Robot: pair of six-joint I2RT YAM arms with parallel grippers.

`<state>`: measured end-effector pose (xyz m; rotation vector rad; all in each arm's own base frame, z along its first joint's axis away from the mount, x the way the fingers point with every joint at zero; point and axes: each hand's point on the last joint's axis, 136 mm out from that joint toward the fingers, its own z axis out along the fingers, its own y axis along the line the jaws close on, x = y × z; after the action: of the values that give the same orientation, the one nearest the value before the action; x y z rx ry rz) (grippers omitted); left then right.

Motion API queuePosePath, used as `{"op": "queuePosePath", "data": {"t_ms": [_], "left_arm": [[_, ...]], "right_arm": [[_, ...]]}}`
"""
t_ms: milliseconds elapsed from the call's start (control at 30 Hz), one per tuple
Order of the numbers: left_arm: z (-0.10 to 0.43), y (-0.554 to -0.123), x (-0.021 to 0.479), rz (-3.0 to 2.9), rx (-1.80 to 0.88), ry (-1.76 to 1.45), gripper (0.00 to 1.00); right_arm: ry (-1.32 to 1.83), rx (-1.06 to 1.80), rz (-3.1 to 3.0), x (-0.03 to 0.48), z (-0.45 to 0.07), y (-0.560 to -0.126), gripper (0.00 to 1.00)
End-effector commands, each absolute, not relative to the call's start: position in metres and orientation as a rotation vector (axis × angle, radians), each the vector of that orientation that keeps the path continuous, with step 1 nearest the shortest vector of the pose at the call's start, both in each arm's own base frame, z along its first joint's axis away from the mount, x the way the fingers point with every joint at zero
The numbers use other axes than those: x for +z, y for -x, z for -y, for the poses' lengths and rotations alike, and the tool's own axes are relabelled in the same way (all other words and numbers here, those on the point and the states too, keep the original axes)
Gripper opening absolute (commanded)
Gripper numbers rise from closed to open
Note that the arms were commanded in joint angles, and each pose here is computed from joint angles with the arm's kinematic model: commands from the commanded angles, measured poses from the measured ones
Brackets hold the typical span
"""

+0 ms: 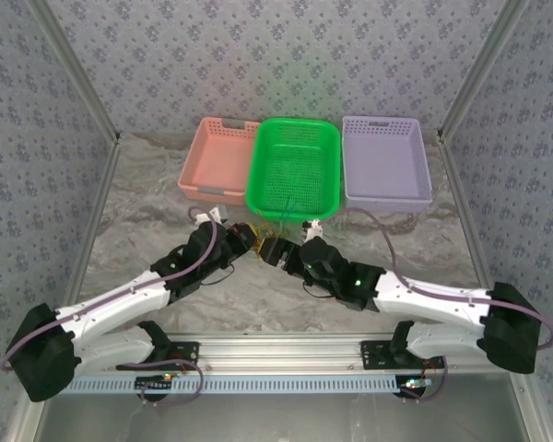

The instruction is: Untangle the cables

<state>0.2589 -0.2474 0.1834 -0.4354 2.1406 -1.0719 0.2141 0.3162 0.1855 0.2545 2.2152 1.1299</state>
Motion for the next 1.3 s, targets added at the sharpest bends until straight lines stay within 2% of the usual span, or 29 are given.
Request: {"op": "queuePosePath", "data": {"t_ms": [0, 67, 100, 300, 367, 433, 800, 1000, 1267], "left_arm": [[0.264, -0.26, 0.212, -2.083, -1.137, 0.366, 0.0], [0.265, -0.258, 0.212, -2.083, -1.142, 0.362, 0.0], [0.266, -0.257, 0.212, -2.081, -1.146, 0.359, 0.0], [0.265, -0.249, 0.216, -2.054, -1.188, 0.361, 0.0], [0.263, -0.245, 0.216, -2.032, -1.209, 0.373, 0.0], [0.262, -0.241, 0.215, -2.015, -1.233, 0.386, 0.0], [0.251, -0.221, 0.196, -1.899, -1.304, 0.599, 0.0], [0.225, -0.219, 0.192, -1.779, -1.345, 0.803, 0.0], [0.225, -0.225, 0.207, -1.67, -1.438, 0.928, 0.0]], "right_arm": [[-0.308, 1.102, -2.259, 0.172, -0.322, -0.23, 0.86], [-0.319, 1.13, -2.246, 0.172, -0.327, -0.238, 0.84], [-0.326, 1.14, -2.248, 0.17, -0.328, -0.241, 0.8], [-0.477, 1.168, -2.196, 0.168, -0.315, -0.258, 0.45], [-0.583, 1.244, -2.137, 0.168, -0.305, -0.265, 0.18], [-0.678, 1.314, -2.085, 0.168, -0.297, -0.271, 0.0], [-1.04, 1.504, -1.738, 0.192, -0.254, -0.285, 0.0], [-1.232, 1.475, -1.715, 0.174, -0.24, -0.274, 0.0], [-1.371, 1.514, -1.662, 0.154, -0.251, -0.265, 0.0]]}}
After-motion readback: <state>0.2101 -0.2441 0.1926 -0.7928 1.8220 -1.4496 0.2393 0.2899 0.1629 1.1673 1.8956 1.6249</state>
